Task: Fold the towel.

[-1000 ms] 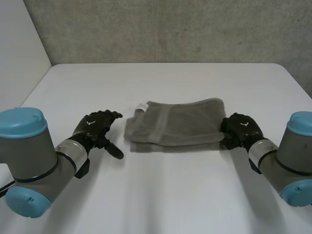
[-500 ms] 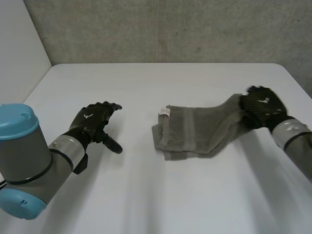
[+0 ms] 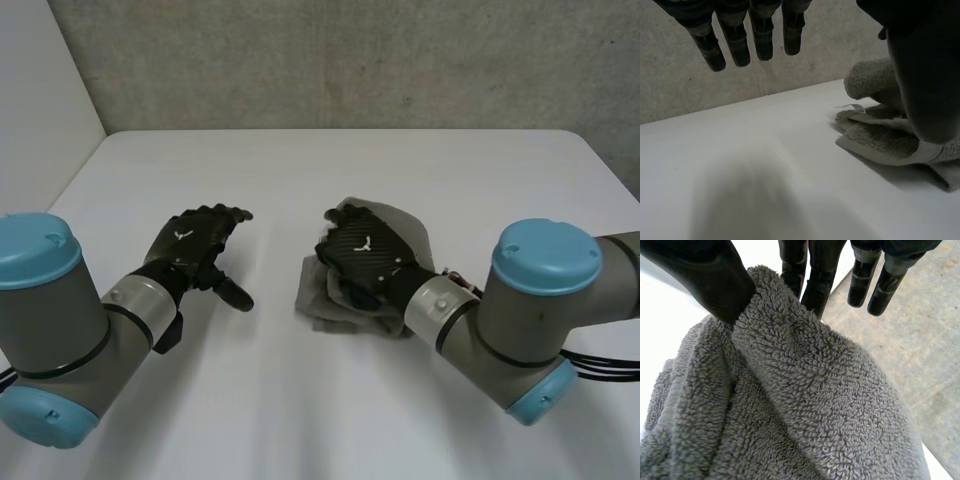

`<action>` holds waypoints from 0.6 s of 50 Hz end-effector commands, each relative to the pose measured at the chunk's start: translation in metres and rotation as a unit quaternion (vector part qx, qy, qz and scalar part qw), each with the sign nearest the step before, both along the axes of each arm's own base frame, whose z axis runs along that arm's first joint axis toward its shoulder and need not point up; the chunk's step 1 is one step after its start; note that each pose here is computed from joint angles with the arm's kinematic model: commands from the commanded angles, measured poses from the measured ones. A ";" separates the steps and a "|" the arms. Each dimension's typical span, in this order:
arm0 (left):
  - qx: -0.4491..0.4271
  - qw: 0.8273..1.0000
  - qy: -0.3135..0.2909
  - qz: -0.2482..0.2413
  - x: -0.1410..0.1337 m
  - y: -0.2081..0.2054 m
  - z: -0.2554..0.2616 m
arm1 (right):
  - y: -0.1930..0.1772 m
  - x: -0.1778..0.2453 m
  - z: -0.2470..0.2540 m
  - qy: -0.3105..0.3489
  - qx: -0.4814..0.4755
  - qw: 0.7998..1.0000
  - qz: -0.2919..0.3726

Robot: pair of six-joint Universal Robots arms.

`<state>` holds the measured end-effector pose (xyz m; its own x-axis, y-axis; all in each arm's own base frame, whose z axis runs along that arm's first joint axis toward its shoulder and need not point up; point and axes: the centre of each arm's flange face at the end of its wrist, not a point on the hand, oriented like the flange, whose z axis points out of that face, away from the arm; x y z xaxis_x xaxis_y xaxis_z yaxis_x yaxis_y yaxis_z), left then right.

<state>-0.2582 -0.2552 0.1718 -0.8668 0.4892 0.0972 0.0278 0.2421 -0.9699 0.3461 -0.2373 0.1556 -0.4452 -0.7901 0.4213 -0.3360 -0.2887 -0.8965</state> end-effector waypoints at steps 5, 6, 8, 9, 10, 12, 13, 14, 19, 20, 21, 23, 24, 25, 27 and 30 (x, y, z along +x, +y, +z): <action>-0.001 1.000 0.000 -0.001 -0.001 0.000 -0.001 | 0.003 0.017 -0.001 -0.005 -0.008 1.000 0.009; -0.001 1.000 0.000 -0.001 -0.001 0.000 -0.001 | 0.001 0.018 0.000 -0.007 -0.010 1.000 0.007; -0.002 1.000 0.000 0.001 0.000 -0.001 0.000 | -0.001 0.020 0.003 -0.010 -0.014 1.000 0.005; -0.002 1.000 0.000 0.001 0.000 -0.001 0.000 | -0.002 0.021 0.006 -0.013 -0.016 1.000 0.005; -0.002 1.000 0.000 0.001 0.000 -0.001 0.000 | -0.002 0.021 0.006 -0.013 -0.016 1.000 0.005; -0.003 1.000 0.001 0.001 0.000 -0.001 0.000 | -0.004 0.021 0.009 -0.016 -0.020 1.000 0.004; -0.003 1.000 0.001 0.003 0.001 -0.002 0.000 | -0.005 0.022 0.012 -0.019 -0.023 1.000 0.004; -0.004 1.000 0.000 0.006 0.002 -0.003 0.001 | -0.008 0.021 0.015 -0.021 -0.025 0.999 0.002; -0.003 1.000 -0.001 0.014 0.004 -0.004 0.001 | -0.007 0.016 0.019 -0.022 -0.024 0.999 -0.004; -0.003 1.000 -0.001 0.014 0.004 -0.004 0.001 | -0.007 0.015 0.019 -0.022 -0.024 0.999 -0.004; -0.003 1.000 -0.001 0.014 0.004 -0.004 0.000 | -0.005 0.012 0.021 -0.020 -0.020 1.000 -0.007; -0.003 1.000 -0.001 0.013 0.004 -0.004 0.000 | -0.007 0.003 0.020 -0.015 -0.016 1.000 -0.017; -0.003 1.000 -0.001 0.013 0.003 -0.003 0.000 | -0.012 -0.008 0.018 -0.011 -0.010 0.999 -0.032; -0.003 1.000 -0.001 0.013 0.003 -0.003 0.000 | -0.016 -0.018 0.017 -0.008 -0.005 0.999 -0.044; -0.004 1.000 -0.001 0.010 0.002 -0.002 0.001 | -0.018 -0.025 0.017 -0.006 -0.002 0.999 -0.052; -0.005 1.000 0.000 0.009 0.001 -0.002 0.001 | -0.020 -0.030 0.018 -0.006 -0.001 0.998 -0.056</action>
<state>-0.2552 -0.2585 0.1723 -0.8789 0.4680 0.0920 0.0239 0.2359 -0.9715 0.3363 -0.2510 0.1743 -0.5074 -0.7493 0.4256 -0.3351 -0.2835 -0.8985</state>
